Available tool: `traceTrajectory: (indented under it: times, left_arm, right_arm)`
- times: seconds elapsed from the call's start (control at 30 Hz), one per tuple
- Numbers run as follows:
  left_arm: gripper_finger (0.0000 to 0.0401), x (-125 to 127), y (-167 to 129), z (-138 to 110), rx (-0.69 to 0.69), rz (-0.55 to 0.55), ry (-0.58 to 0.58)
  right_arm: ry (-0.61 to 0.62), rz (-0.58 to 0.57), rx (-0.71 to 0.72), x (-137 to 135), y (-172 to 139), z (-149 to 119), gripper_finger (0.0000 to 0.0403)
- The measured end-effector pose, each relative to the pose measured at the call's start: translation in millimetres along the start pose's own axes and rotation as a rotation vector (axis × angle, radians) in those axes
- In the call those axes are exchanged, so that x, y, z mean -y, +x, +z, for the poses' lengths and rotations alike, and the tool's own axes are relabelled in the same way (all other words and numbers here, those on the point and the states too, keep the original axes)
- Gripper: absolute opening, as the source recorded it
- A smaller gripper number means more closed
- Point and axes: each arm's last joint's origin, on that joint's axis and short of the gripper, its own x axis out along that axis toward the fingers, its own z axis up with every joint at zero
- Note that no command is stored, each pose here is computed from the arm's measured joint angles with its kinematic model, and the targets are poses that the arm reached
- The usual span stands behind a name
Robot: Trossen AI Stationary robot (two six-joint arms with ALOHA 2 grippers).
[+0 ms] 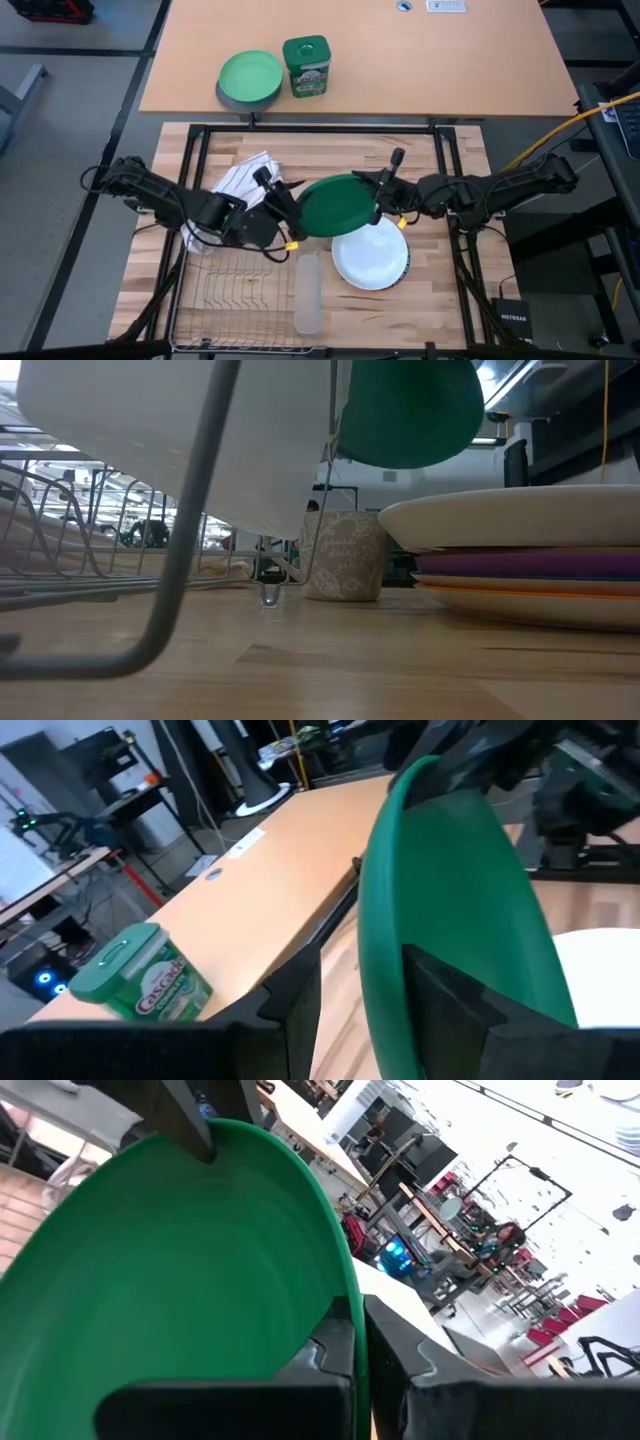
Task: Sort dishes
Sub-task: Put the green plate into the dish rack
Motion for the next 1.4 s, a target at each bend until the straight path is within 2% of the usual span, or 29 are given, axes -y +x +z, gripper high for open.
traceTrajectory:
  times: [0.17, 0.4, 0.67, 0.77, 0.9, 1.1, 1.23, 1.4]
  left_arm:
    - [0.0110, -3.3, 7.8, -0.6, -0.011, 0.021, -0.003]
    - [0.0015, -4.7, 9.9, -0.9, -0.015, 0.034, 0.006]
    - [0.0005, -5.8, 10.0, -0.7, -0.012, 0.070, 0.017]
    - [0.0006, -6.4, 10.0, -0.2, -0.009, 0.091, 0.024]
    - [0.0002, -7.8, 9.3, 0.0, -0.008, 0.134, 0.043]
    - [0.0002, -10.3, 9.1, 0.2, -0.010, 0.219, 0.104]
    - [0.0002, -14.1, 7.9, 0.6, -0.021, 0.356, 0.179]
    - [0.0001, -17.8, 6.2, 0.8, -0.055, 0.495, 0.301]
  right_arm:
    - [0.002, -0.008, -0.002, 0.4, 0.1, 0.0, 0.0009]
    - [0.018, -0.007, 0.008, 0.8, 0.1, 0.8, 0.0027]
    - [0.024, -0.001, 0.019, 0.7, -0.1, 1.7, 0.0047]
    - [0.069, -0.010, 0.037, 1.9, -0.2, 3.5, 0.0063]
    - [0.160, -0.046, 0.082, 6.0, -0.7, 8.6, 0.0105]
    - [0.349, -0.168, 0.166, 18.0, -3.2, 18.9, 0.0167]
    - [0.550, -0.240, 0.238, 27.0, -6.5, 25.1, 0.0186]
    - [0.797, -0.220, 0.321, 32.6, -10.2, 28.7, 0.0190]
